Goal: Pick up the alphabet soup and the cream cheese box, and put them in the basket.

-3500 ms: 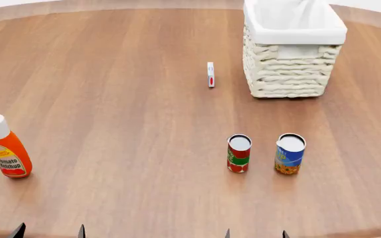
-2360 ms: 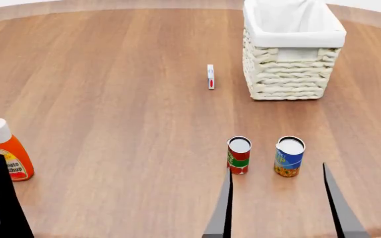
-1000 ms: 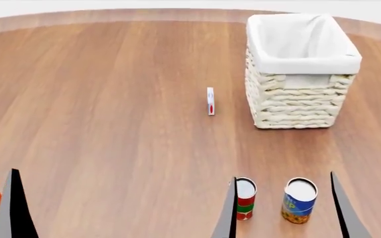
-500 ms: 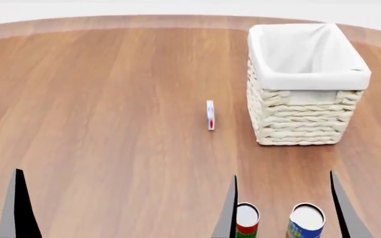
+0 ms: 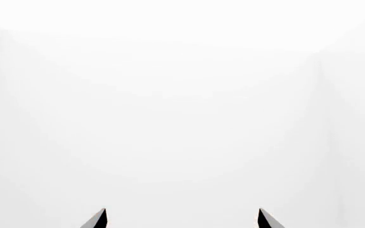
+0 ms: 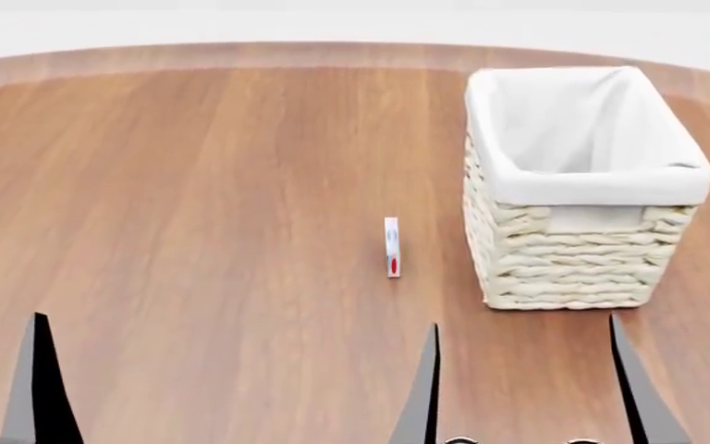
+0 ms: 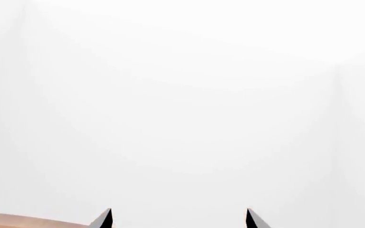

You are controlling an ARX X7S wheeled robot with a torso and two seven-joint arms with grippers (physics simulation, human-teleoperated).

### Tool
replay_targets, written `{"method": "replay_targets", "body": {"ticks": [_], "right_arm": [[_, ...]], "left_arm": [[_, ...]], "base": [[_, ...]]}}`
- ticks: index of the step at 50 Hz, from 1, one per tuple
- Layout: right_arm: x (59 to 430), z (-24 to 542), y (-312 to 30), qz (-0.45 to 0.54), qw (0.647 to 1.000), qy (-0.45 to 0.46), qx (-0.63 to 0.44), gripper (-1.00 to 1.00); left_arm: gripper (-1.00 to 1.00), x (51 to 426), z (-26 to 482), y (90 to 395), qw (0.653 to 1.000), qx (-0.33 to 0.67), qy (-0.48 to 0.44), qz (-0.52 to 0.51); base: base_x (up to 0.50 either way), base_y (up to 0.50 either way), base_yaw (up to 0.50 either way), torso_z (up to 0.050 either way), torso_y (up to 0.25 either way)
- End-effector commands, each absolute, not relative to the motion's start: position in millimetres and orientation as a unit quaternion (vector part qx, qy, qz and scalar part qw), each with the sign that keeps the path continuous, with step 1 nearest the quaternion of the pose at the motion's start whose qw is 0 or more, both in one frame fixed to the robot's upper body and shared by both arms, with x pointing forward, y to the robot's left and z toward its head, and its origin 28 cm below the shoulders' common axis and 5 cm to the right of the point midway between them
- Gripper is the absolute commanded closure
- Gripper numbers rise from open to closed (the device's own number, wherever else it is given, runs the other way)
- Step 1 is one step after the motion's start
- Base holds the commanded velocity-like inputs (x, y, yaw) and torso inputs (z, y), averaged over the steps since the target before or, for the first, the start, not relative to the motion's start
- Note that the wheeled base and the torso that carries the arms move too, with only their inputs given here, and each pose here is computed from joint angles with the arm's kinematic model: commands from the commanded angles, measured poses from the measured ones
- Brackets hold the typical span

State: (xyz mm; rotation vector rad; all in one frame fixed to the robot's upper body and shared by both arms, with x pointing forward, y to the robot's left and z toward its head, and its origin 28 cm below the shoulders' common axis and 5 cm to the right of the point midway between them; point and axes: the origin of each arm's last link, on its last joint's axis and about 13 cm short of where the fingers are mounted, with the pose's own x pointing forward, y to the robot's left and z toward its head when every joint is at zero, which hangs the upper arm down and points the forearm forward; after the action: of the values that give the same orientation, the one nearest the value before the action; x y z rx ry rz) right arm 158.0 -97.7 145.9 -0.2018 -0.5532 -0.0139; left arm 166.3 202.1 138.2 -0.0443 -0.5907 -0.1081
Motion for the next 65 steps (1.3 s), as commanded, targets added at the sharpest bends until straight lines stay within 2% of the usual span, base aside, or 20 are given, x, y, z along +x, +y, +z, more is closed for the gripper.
{"method": "replay_targets", "body": {"ticks": [1, 65], "right_arm": [[158.1, 146.2, -98.2, -0.008, 0.957, -0.272, -0.099, -1.0], [157.0, 144.6, -96.0, -0.003, 0.957, -0.271, -0.101, -1.0]], "left_arm": [[-1.0, 166.5, 138.2, 201.7, 0.955, -0.022, -0.29, -0.055], [-1.0, 165.8, 135.8, 204.3, 0.957, -0.015, -0.286, -0.05]], "base": [[0.21, 0.0, 0.0, 0.0, 0.0], [0.21, 0.0, 0.0, 0.0, 0.0]]}}
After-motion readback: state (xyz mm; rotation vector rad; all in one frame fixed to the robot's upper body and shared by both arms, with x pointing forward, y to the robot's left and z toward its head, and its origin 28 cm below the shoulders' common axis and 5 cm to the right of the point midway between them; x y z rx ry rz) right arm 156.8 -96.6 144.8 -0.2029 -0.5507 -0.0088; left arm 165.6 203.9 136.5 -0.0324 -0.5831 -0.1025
